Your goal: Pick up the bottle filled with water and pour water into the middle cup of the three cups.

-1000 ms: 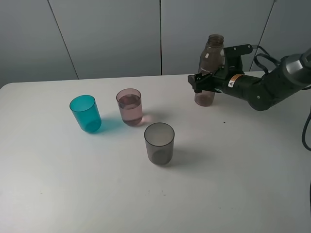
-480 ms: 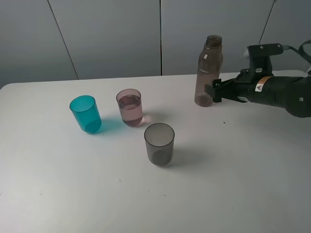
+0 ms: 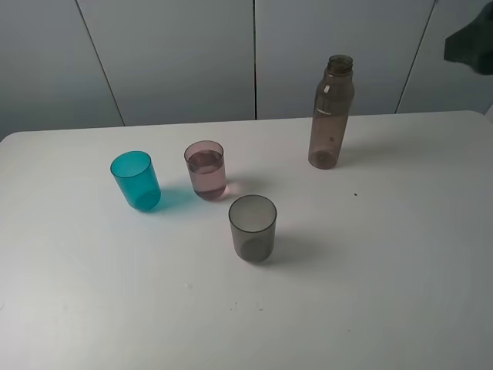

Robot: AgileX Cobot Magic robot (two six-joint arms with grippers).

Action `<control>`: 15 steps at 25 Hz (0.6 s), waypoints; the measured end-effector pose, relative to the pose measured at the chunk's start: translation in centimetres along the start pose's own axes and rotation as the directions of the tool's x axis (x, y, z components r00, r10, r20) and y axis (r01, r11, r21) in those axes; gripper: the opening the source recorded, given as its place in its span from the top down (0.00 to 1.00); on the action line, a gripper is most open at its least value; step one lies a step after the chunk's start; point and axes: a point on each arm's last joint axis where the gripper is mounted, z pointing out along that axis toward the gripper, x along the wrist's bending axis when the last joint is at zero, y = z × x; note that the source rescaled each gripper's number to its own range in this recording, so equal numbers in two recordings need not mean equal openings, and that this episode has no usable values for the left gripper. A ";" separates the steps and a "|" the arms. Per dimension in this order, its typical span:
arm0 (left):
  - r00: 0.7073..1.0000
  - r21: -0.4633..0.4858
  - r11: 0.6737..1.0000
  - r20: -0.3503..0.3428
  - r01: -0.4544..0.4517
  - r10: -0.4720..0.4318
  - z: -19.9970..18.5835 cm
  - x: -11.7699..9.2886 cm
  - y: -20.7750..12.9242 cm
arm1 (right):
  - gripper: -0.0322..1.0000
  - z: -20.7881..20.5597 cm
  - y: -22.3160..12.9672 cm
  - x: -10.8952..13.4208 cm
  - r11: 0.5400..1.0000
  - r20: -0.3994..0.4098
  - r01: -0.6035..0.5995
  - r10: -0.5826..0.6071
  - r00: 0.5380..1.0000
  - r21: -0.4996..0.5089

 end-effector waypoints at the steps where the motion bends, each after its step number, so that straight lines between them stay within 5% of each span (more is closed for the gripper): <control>1: 1.000 0.000 1.000 0.000 0.000 0.000 0.0 0.0 0.0 | 0.02 -1.9 -0.1 -0.2 1.000 0.004 0.001 -0.001 1.000 0.007; 8: 1.000 0.000 1.000 0.000 0.000 0.000 0.0 0.0 0.0 | 0.01 -10.7 -4.3 -1.0 0.998 -0.015 0.021 -0.020 1.000 0.062; 15: 1.000 0.000 1.000 0.000 0.000 0.000 0.0 0.0 0.0 | 0.01 -13.4 -10.5 -1.1 0.999 -0.058 0.037 -0.036 0.998 0.026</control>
